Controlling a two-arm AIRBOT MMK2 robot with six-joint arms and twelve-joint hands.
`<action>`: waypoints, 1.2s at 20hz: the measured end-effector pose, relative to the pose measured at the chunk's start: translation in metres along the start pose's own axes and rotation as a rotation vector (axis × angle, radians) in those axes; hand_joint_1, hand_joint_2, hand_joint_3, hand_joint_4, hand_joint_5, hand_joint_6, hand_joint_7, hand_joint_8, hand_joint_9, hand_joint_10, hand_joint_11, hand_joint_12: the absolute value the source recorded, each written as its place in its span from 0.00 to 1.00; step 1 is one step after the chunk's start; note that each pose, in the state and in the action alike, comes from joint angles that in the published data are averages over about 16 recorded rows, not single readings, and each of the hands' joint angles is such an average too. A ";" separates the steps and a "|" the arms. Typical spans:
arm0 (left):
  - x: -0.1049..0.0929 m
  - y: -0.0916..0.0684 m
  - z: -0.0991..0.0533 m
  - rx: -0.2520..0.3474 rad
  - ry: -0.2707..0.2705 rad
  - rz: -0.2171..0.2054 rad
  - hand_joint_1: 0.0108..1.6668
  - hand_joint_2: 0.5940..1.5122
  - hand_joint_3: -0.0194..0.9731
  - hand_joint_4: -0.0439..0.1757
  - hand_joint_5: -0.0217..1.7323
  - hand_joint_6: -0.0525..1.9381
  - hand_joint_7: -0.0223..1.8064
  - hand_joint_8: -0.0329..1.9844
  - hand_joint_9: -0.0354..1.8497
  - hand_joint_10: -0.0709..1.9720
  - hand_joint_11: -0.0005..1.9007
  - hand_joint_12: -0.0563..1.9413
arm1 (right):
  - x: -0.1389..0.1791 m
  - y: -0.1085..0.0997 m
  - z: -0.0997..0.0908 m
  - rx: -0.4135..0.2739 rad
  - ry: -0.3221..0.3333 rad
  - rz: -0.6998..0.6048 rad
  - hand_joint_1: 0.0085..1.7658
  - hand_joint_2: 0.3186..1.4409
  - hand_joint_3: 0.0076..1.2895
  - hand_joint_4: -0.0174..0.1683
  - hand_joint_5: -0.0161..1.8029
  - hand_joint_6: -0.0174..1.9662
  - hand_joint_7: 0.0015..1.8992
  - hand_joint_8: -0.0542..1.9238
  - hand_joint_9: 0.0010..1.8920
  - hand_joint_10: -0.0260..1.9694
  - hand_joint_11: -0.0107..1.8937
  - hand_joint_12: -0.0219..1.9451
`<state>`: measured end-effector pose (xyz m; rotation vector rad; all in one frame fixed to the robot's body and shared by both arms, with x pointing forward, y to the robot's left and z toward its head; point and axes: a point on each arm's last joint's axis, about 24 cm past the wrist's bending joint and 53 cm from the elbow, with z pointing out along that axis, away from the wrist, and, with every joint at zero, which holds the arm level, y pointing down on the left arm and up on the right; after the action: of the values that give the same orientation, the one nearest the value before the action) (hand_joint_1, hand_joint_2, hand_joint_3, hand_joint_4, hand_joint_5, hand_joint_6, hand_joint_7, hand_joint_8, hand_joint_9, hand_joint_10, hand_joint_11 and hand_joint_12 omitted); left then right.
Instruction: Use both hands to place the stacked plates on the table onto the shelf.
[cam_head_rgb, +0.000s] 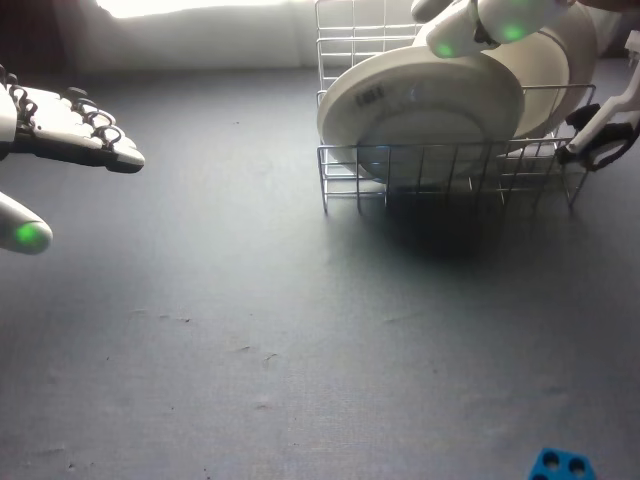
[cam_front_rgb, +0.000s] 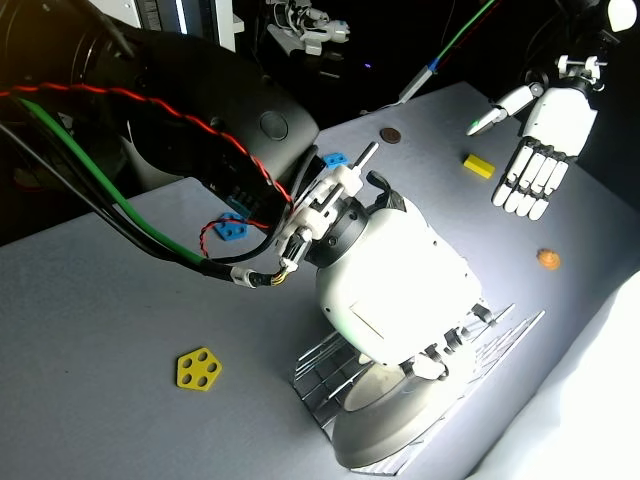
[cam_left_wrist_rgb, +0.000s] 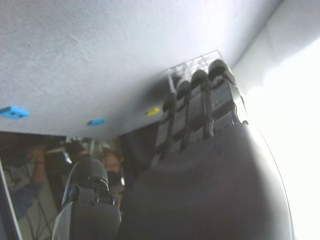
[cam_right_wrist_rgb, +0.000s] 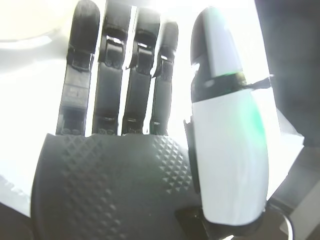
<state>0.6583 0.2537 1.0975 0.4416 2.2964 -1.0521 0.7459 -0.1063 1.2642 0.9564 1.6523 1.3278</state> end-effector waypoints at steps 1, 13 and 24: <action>0.000 0.000 0.000 0.000 0.000 0.000 0.00 0.60 0.04 0.18 0.05 0.04 0.05 0.02 0.05 0.04 0.01 0.04 | 0.000 0.000 0.000 -0.001 0.000 0.000 0.65 0.65 0.00 0.07 0.49 0.17 0.51 0.05 0.46 0.14 0.24 0.66; 0.007 -0.016 0.005 0.039 0.018 0.031 0.00 0.60 0.04 0.18 0.05 0.04 0.05 0.02 0.05 0.04 0.01 0.04 | 0.003 0.017 -0.005 -0.041 0.009 -0.047 0.62 0.64 0.00 0.08 0.48 0.05 0.48 0.03 0.42 0.12 0.20 0.67; 0.024 -0.072 0.014 0.143 0.057 0.232 0.00 0.60 0.04 0.19 0.04 0.04 0.04 0.02 0.04 0.04 0.01 0.03 | 0.016 0.057 -0.042 -0.184 -0.073 -0.466 0.61 0.64 0.00 0.08 0.45 0.03 0.45 0.03 0.40 0.11 0.16 0.67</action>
<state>0.6082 0.1983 1.1173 0.7846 2.1622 -1.1009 0.7055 -0.0988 1.3241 0.4663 1.5452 1.0863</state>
